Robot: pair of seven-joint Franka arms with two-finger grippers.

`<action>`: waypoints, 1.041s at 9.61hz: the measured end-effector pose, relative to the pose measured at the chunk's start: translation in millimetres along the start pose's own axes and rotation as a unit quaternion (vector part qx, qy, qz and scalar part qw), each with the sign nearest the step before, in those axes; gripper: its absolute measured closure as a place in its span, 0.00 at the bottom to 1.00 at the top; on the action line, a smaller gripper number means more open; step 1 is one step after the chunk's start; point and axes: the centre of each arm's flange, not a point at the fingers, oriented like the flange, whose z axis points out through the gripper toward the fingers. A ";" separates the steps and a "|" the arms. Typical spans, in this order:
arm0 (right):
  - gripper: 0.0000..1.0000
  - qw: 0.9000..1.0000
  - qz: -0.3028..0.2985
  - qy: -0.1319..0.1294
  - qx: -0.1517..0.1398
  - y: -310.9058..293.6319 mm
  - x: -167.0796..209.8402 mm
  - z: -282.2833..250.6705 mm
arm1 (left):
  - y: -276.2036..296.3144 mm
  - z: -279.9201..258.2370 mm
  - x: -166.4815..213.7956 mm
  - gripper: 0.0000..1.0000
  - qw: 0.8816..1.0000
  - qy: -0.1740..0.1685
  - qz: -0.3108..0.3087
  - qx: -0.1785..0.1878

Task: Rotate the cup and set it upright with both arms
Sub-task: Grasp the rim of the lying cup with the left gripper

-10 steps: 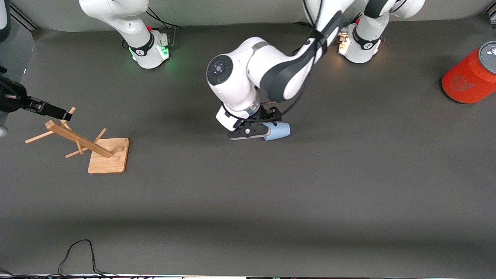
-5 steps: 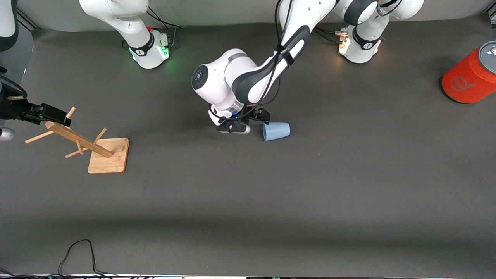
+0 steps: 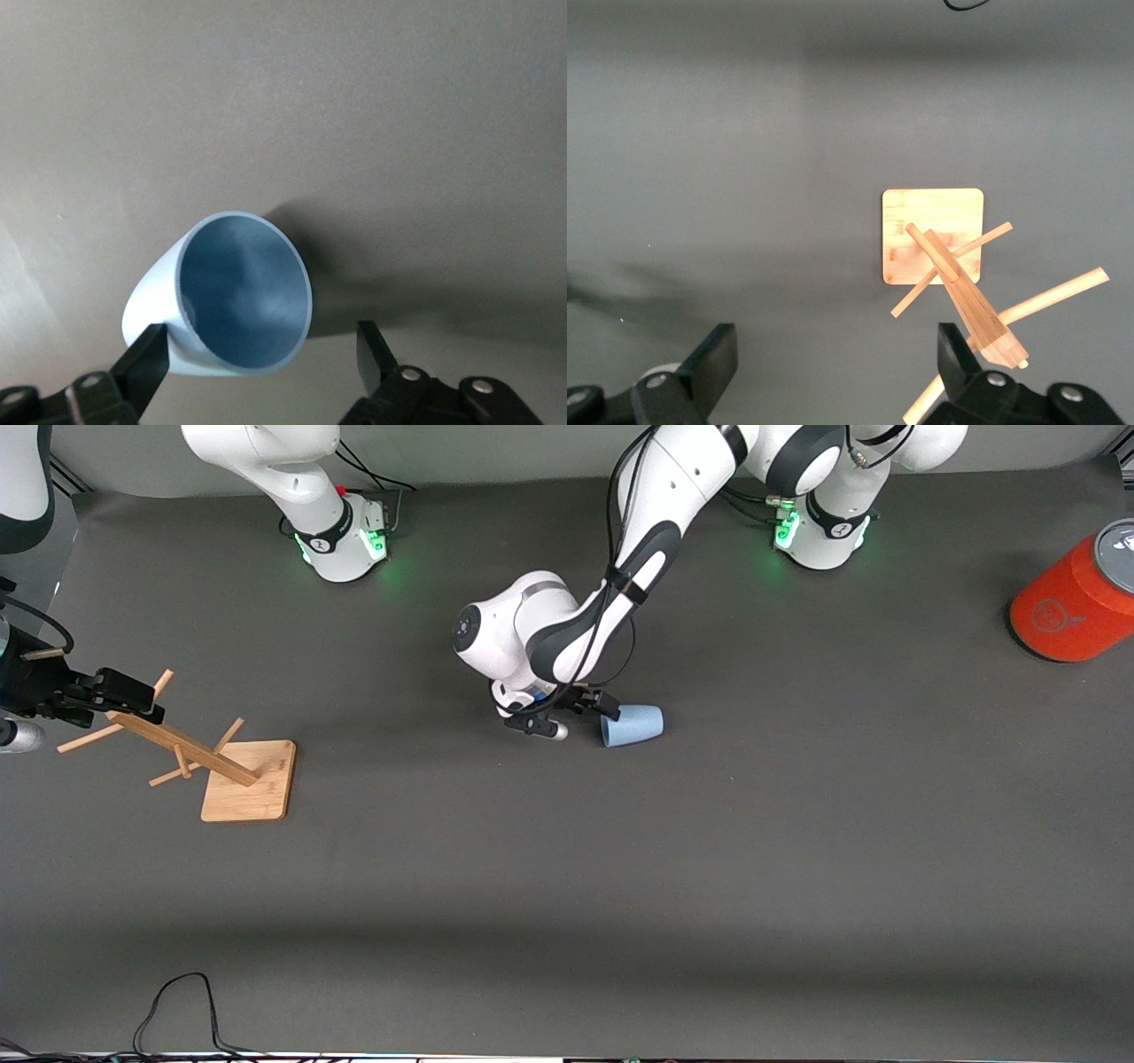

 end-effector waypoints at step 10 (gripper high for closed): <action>0.00 0.999 -0.052 0.002 -0.001 3.9 0.1 -1.0 | -13.1 8.9 8.6 0.33 0.980 0.028 0.177 0.085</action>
